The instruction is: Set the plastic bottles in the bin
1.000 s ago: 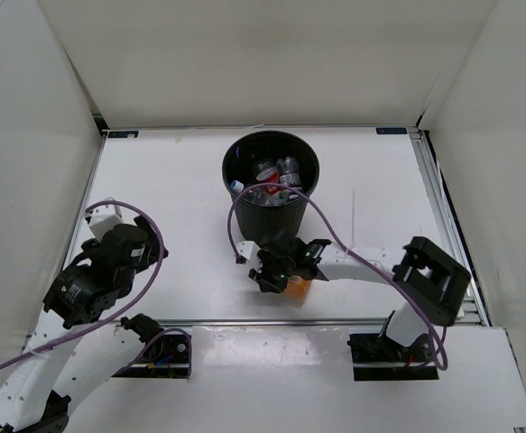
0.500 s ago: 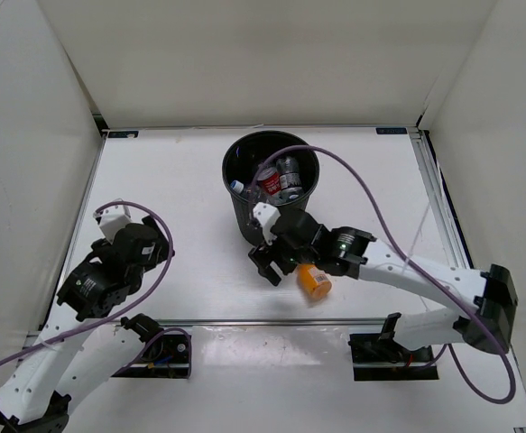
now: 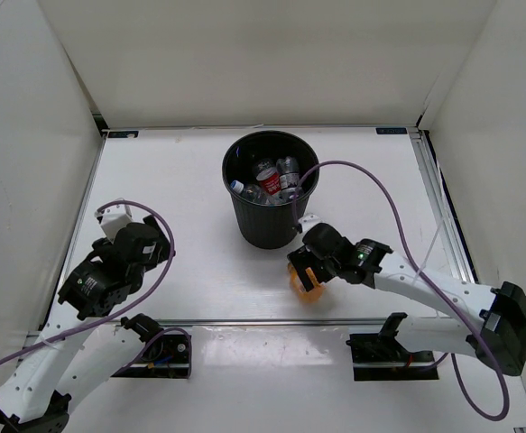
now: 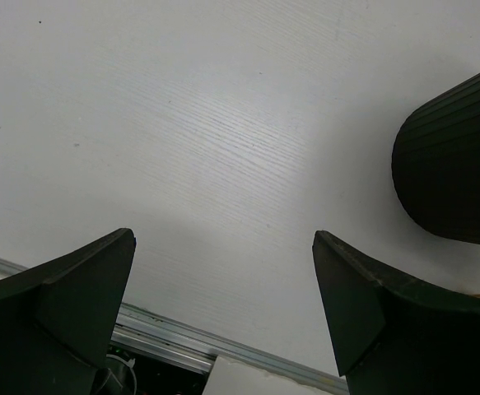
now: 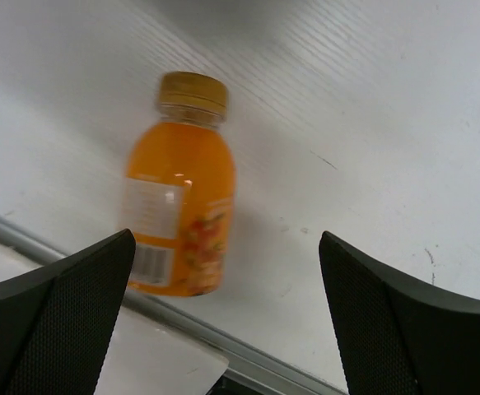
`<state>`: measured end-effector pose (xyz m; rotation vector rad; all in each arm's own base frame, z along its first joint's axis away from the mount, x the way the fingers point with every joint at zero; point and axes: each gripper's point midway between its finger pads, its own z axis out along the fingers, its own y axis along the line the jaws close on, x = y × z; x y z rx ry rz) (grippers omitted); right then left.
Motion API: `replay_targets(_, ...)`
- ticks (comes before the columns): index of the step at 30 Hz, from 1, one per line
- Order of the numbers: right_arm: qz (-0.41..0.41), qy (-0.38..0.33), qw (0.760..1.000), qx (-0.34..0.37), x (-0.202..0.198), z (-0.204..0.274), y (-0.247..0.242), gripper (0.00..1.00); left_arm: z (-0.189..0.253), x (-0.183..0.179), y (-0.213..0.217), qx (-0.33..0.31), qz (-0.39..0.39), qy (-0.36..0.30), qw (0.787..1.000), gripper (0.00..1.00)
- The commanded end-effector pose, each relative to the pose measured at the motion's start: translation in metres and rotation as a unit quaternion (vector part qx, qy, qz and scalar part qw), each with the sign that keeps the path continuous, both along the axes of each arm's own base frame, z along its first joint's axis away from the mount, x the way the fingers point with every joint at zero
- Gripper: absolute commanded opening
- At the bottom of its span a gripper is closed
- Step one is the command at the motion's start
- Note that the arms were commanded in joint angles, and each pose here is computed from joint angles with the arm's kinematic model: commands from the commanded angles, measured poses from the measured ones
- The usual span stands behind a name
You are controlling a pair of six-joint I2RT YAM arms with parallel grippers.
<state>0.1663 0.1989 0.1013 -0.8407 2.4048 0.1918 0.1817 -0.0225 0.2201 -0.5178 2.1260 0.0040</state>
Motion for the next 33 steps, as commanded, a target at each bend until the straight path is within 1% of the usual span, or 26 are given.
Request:
replay_targets(1,-0.009,-0.001,0.999,0.038,0.010,-0.005,0.003,0.95,0.003,0.000,0.001,0.002,-0.002,-0.003,1.000,1.00)
replay_targets(4,0.018,0.036,0.997,0.062,-0.001,-0.028,0.013,0.94,0.003,0.000,0.001,0.002,-0.002,-0.003,1.000,1.00)
replay_targets(5,0.034,0.058,0.995,0.073,-0.008,-0.035,0.021,0.93,0.003,0.000,0.001,0.002,-0.002,-0.003,1.000,1.00)
replay_targets(7,0.044,0.072,0.993,0.083,-0.014,-0.039,0.028,0.93,0.001,-0.002,0.002,0.005,-0.003,0.002,1.000,1.00)
replay_targets(8,0.048,0.074,0.991,0.101,-0.014,-0.036,0.036,0.93,0.001,-0.002,0.002,0.005,-0.003,0.002,1.000,1.00)
replay_targets(12,0.045,0.102,0.990,0.087,-0.022,-0.053,0.033,0.91,0.002,-0.004,0.005,0.003,0.007,0.004,1.000,1.00)
replay_targets(15,0.051,0.123,0.988,0.083,-0.030,-0.067,0.031,0.88,0.002,-0.007,0.006,-0.002,0.011,0.003,1.000,1.00)
replay_targets(16,0.051,0.126,0.988,0.079,-0.032,-0.071,0.029,0.86,0.001,-0.008,0.007,-0.002,0.014,0.006,1.000,1.00)
replay_targets(17,0.055,0.135,0.986,0.082,-0.036,-0.075,0.030,0.81,0.005,-0.008,0.006,-0.005,0.014,0.002,1.000,1.00)
replay_targets(19,0.055,0.136,0.986,0.081,-0.035,-0.073,0.030,0.77,0.003,-0.010,0.010,-0.001,0.019,0.006,1.000,1.00)
replay_targets(22,0.049,0.146,0.986,0.063,-0.040,-0.073,0.021,0.61,0.003,-0.013,0.011,-0.005,0.023,0.006,1.000,1.00)
replay_targets(23,0.041,0.145,0.986,0.073,-0.040,-0.063,0.023,0.53,0.003,-0.013,0.011,-0.005,0.023,0.006,1.000,1.00)
replay_targets(24,0.039,0.152,0.985,0.068,-0.045,-0.056,0.020,0.49,0.004,-0.013,0.012,-0.009,0.029,-0.001,1.000,1.00)
replay_targets(25,0.038,0.157,0.984,0.078,-0.049,-0.047,0.021,0.47,0.008,-0.013,0.012,-0.012,0.029,-0.005,0.999,1.00)
replay_targets(26,0.056,0.151,0.981,0.105,-0.058,-0.028,0.028,0.40,0.006,-0.014,0.013,-0.014,0.033,-0.002,0.999,1.00)
replay_targets(27,0.062,0.153,0.979,0.123,-0.066,-0.016,0.031,0.39,0.007,-0.014,0.012,-0.019,0.036,-0.004,0.999,1.00)
replay_targets(28,0.087,0.130,0.974,0.166,-0.071,0.012,0.037,0.37,0.007,-0.014,0.012,-0.019,0.036,-0.004,0.999,1.00)
replay_targets(30,0.117,0.103,0.965,0.211,-0.082,0.045,0.043,0.32,0.009,-0.013,0.011,-0.030,0.040,-0.014,0.999,1.00)
replay_targets(31,0.105,0.066,0.963,0.239,-0.076,0.070,0.039,0.30,0.011,-0.011,0.010,-0.034,0.039,-0.019,0.998,1.00)
replay_targets(32,0.102,0.028,0.956,0.272,-0.068,0.105,0.042,0.28,0.011,-0.011,0.010,-0.034,0.039,-0.019,0.998,1.00)
replay_targets(33,0.091,-0.003,0.953,0.288,-0.060,0.125,0.041,0.25,0.014,-0.008,0.008,-0.039,0.039,-0.026,0.998,1.00)
